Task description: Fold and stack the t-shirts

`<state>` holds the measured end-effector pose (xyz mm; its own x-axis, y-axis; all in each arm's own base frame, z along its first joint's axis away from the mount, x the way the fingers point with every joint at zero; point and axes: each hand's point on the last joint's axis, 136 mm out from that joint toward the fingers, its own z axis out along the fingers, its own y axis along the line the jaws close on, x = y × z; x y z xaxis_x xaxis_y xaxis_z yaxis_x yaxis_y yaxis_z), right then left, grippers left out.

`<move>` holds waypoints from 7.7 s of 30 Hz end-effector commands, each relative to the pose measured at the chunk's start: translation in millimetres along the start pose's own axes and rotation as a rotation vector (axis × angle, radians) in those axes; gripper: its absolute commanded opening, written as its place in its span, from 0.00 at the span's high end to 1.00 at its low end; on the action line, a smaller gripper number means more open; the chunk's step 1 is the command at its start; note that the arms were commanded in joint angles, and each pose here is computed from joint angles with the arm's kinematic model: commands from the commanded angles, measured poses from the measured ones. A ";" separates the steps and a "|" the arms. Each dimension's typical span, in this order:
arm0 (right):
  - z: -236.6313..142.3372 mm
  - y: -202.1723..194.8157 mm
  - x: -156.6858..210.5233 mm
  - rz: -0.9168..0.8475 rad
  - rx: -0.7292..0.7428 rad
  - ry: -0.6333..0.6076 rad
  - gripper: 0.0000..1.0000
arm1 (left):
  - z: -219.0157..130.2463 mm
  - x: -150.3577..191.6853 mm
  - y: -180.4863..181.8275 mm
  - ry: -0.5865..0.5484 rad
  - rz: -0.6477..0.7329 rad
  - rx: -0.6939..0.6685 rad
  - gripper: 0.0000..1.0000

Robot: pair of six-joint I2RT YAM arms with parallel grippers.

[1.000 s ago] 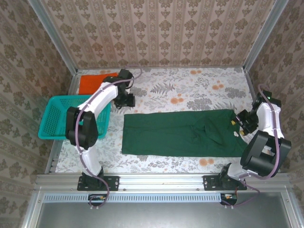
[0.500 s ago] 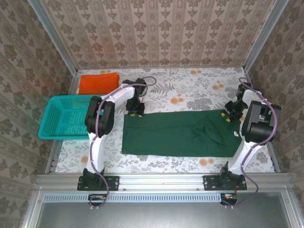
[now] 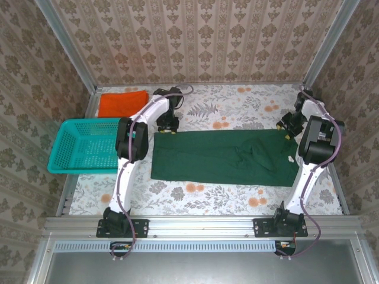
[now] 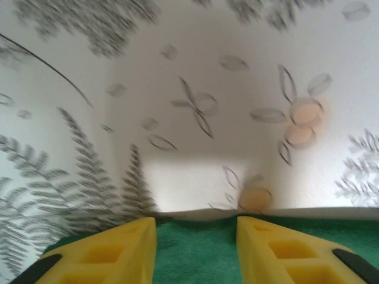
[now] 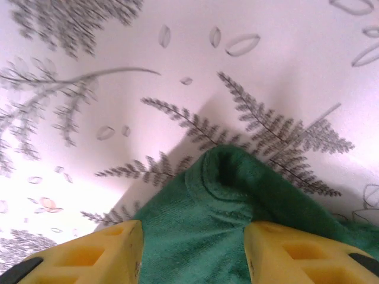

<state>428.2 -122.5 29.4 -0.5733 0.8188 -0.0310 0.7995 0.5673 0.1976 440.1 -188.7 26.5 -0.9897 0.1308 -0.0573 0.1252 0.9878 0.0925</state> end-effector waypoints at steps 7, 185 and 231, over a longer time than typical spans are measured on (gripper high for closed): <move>-64.6 37.5 33.6 -0.170 -0.019 -0.114 0.36 | -51.5 -2.5 5.7 -0.087 -0.033 0.008 0.39; -9.8 -60.4 185.1 -0.080 -0.093 0.219 0.74 | -96.0 89.8 -337.8 0.179 -0.438 1.032 1.00; -29.9 -56.8 183.9 -0.144 -0.061 0.168 1.00 | -90.9 87.3 -332.0 0.197 -0.440 1.024 1.00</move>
<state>269.7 -4.8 25.9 -0.7022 0.7007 0.1263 0.7049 0.6593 0.2615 304.6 -520.3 56.1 -0.9344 -0.1920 0.3000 -0.3551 0.5673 -0.7430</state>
